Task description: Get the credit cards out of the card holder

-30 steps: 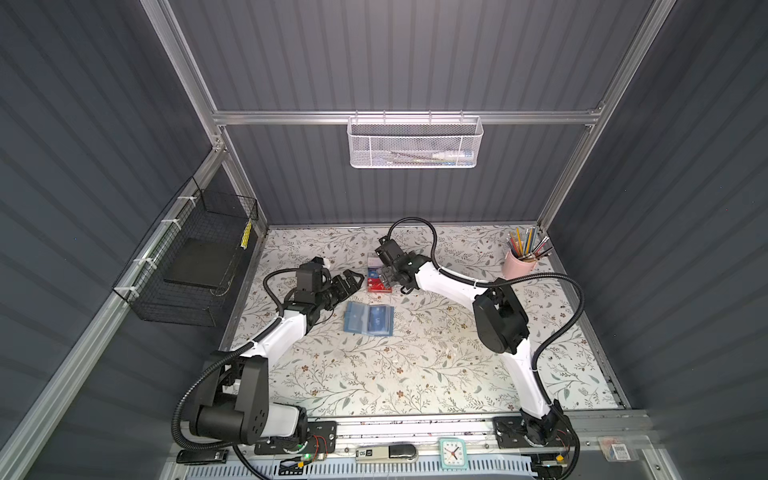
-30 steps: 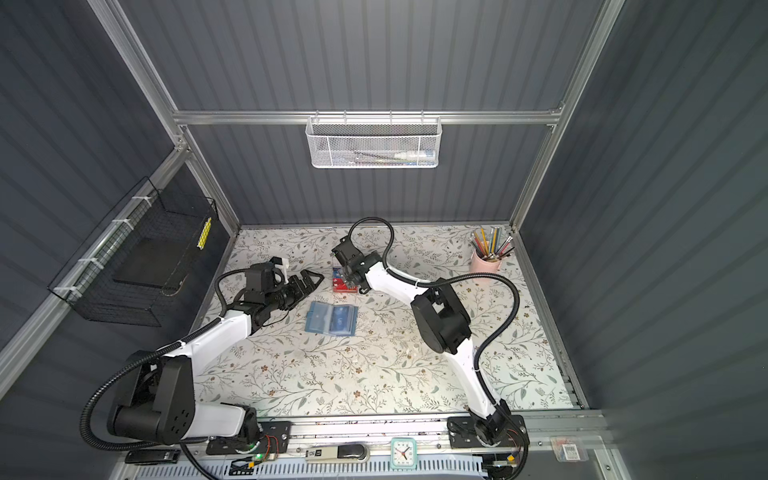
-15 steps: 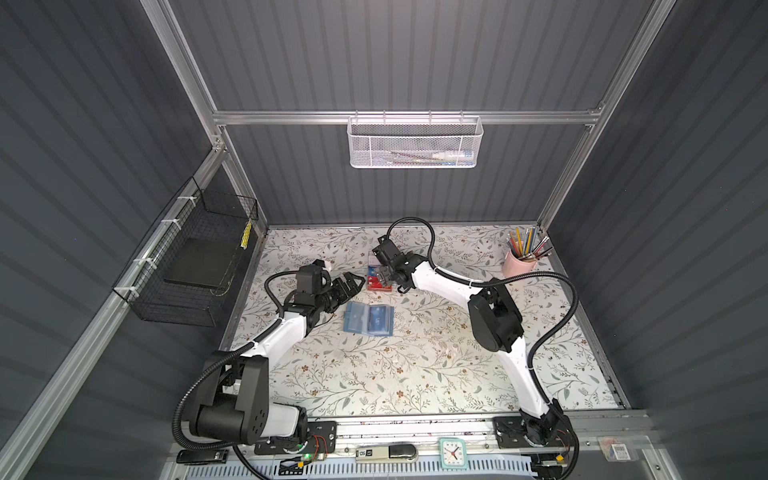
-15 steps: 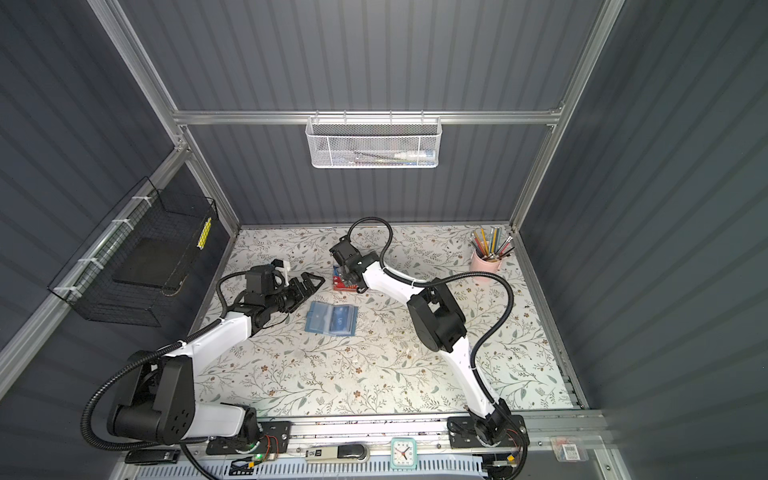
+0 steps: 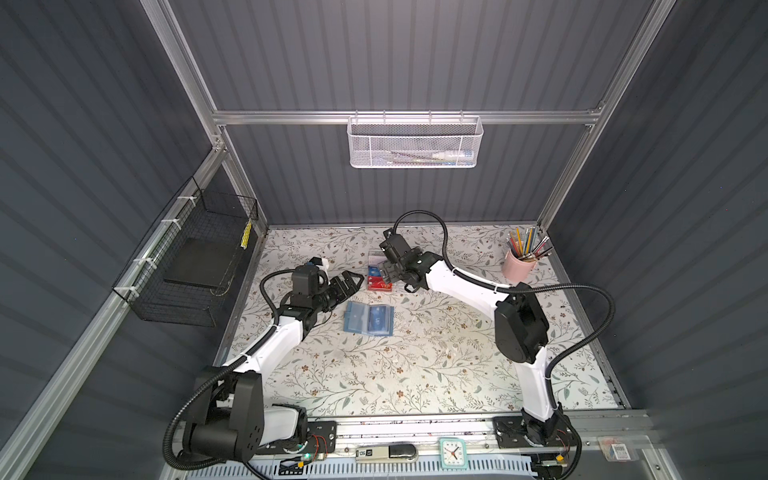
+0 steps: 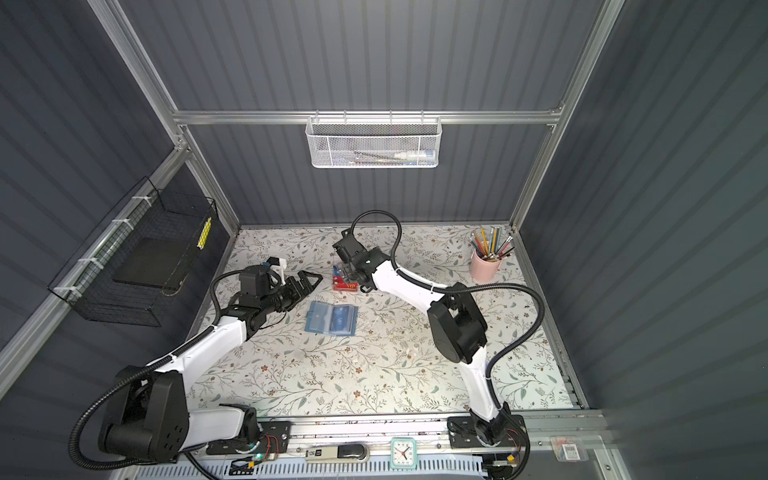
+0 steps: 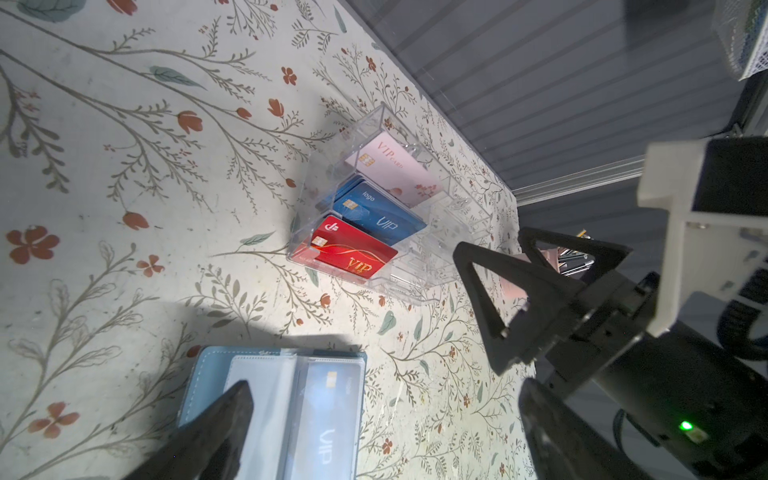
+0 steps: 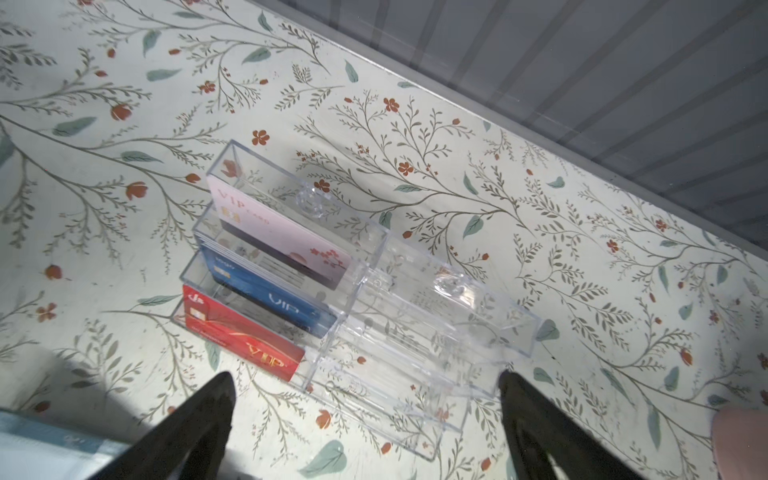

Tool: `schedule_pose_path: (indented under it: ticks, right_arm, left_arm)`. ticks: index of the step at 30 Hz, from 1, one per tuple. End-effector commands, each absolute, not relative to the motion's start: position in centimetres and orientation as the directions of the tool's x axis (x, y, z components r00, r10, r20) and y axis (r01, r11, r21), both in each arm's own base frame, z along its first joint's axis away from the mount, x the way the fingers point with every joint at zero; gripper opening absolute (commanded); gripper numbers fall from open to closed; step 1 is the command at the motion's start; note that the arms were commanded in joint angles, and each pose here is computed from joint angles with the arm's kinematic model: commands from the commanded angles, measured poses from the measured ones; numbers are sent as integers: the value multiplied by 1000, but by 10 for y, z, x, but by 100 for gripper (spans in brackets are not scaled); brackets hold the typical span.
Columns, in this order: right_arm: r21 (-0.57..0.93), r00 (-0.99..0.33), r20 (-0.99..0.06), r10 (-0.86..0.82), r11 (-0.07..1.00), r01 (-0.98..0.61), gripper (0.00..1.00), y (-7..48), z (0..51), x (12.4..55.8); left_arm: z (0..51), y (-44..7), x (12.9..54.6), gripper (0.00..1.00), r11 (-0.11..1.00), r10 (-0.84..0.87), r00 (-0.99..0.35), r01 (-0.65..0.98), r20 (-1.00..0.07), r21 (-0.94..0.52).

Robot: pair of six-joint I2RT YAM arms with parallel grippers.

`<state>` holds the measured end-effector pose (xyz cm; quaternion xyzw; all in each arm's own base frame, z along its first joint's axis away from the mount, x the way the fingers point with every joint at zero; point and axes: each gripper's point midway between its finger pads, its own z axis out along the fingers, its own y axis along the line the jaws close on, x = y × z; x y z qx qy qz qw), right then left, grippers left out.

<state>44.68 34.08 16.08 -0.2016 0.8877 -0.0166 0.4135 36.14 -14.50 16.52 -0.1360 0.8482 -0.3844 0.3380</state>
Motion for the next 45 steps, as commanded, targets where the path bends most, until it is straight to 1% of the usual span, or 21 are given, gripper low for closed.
schedule_pose_path:
  ticks: [1, 2, 5, 10, 13, 16, 18, 21, 25, 26, 28, 30, 31, 34, 36, 37, 39, 40, 41, 43, 45]
  right_arm:
    - [-121, -592, -741, -318, 930, -348, 99, 334, 172, 434]
    - [-92, -598, -745, -296, 933, -347, 99, 328, 177, 429]
    - [-25, -591, -774, -227, 944, -330, 99, 306, 196, 416]
    - [27, -604, -786, -127, 971, -239, 99, 235, 209, 394]
    - [25, -594, -801, -69, 989, -149, 99, 181, 207, 381]
    - [8, -559, -829, -31, 998, -67, 99, 133, 200, 368]
    - [-6, -538, -843, -12, 1000, -14, 99, 104, 191, 358]
    - [-29, -501, -865, 21, 995, 92, 99, 64, 176, 348]
    - [-58, -416, -908, 52, 967, 247, 99, 22, 176, 336]
    - [-77, -381, -924, 35, 959, 273, 99, 13, 176, 333]
    - [-85, -307, -952, 20, 942, 325, 99, -2, 178, 326]
    - [-87, -211, -977, -19, 944, 319, 99, -8, 182, 322]
    - [-87, -175, -984, -32, 945, 316, 99, -10, 182, 322]
    - [-137, -192, -978, -78, 939, 316, 99, -18, 173, 328]
    - [-101, -149, -987, -59, 951, 294, 99, -19, 170, 336]
    - [-95, -133, -989, -58, 953, 287, 99, -20, 171, 339]
    - [-122, -148, -986, -83, 953, 277, 99, -23, 158, 351]
    - [-113, -130, -988, -79, 951, 288, 99, -26, 156, 354]
    - [-75, -97, -994, -49, 957, 281, 99, -27, 153, 357]
    - [-60, -90, -995, -38, 963, 262, 99, -28, 144, 362]
    - [-6, -128, -991, 27, 968, 250, 99, -37, 129, 362]
  left_arm:
    - [170, -136, 356, 100, 708, -471, -717, 40, -514, -705]
    - [176, -134, 357, 100, 722, -461, -707, 53, -537, -690]
    - [190, -107, 366, 100, 840, -406, -642, 20, -651, -543]
    - [196, -57, 374, 100, 947, -310, -490, -86, -815, -308]
    - [194, -30, 373, 100, 963, -261, -410, -175, -874, -206]
    - [190, -7, 370, 100, 961, -190, -370, -260, -910, -95]
    - [181, 8, 368, 100, 948, -135, -357, -318, -924, -16]
    - [163, 18, 365, 100, 936, -61, -338, -346, -939, 64]
    - [129, 27, 364, 100, 918, 12, -373, -364, -928, 158]
    - [123, 29, 365, 100, 913, 23, -356, -374, -934, 165]
    - [113, 21, 371, 100, 933, 42, -324, -325, -945, 153]
    - [112, 5, 381, 100, 963, 63, -266, -236, -962, 128]
    - [108, -3, 384, 100, 973, 83, -273, -186, -958, 138]
    - [93, -4, 398, 100, 969, 108, -301, -180, -947, 168]
    - [77, -12, 404, 100, 975, 129, -323, -130, -938, 179]
    - [79, -10, 407, 100, 972, 135, -308, -142, -942, 186]
    - [71, -10, 407, 100, 977, 117, -361, -127, -925, 173]
    - [74, -10, 410, 100, 978, 117, -341, -125, -933, 168]
    - [72, -10, 410, 100, 979, 114, -347, -122, -931, 166]
    - [69, -8, 412, 100, 981, 98, -373, -119, -922, 153]
    - [67, -6, 415, 100, 986, 80, -384, -106, -920, 130]
